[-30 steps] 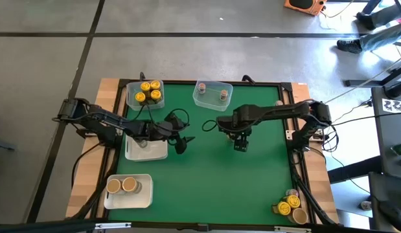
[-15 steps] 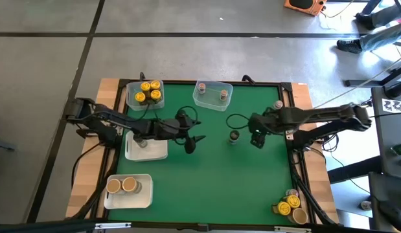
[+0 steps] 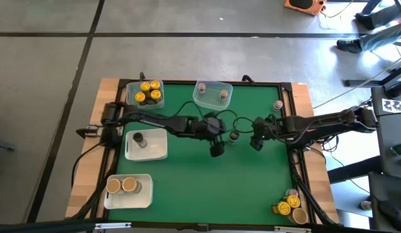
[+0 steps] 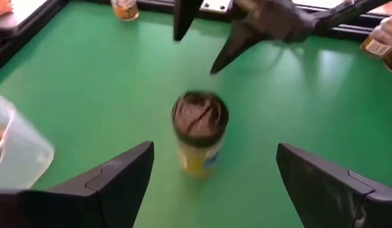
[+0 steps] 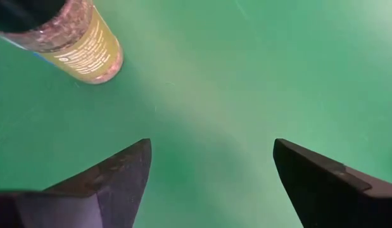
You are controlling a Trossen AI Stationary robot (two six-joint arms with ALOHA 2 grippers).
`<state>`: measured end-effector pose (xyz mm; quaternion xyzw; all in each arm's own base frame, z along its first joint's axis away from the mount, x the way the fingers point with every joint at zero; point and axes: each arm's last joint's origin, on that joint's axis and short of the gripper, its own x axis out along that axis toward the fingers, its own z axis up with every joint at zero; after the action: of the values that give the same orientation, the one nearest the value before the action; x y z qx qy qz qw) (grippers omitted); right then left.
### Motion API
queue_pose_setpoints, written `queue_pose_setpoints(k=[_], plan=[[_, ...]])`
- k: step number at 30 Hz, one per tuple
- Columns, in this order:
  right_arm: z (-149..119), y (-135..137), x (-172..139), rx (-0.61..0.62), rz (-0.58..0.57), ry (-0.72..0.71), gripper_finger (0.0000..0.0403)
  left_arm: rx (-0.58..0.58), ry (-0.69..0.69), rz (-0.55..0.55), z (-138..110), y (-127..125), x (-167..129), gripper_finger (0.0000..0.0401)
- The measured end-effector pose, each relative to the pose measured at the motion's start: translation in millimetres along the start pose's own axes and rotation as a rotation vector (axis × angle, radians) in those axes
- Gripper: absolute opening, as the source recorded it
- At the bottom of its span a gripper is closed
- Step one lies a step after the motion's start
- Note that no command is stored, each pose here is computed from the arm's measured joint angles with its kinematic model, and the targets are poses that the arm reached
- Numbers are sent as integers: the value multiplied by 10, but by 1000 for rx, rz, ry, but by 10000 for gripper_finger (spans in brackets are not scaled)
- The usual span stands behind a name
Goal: Sort spices by type
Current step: Put the black seasoning bottle into the top white bin
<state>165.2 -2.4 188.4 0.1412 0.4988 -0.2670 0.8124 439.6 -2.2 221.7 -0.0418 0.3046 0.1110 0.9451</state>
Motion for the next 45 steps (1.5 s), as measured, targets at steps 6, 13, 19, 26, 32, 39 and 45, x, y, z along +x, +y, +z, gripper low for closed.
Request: queue_pose_setpoints(k=[6, 13, 19, 26, 32, 39, 45], plan=[[-28, -4, 55, 4, -9, -22, 331, 2, -9, -64, 138, 54, 270, 331], [-24, -16, 63, 17, -53, -55, 331, -2, -7, -55, 21, 114, 569, 331], [-22, -21, 63, 17, -68, -64, 331, 11, -9, -57, -101, 98, 740, 331], [-6, -22, 62, 22, -88, -92, 331, 62, -22, -58, -90, 111, 745, 262], [-1, -19, 62, 23, -86, -97, 331, 71, -20, -54, -103, 141, 753, 195], [0, -19, 62, 20, -86, -98, 331, 95, -12, -27, -63, -20, 610, 195], [2, -18, 62, 21, -86, -101, 331, 129, 59, 39, 88, -205, 125, 195]])
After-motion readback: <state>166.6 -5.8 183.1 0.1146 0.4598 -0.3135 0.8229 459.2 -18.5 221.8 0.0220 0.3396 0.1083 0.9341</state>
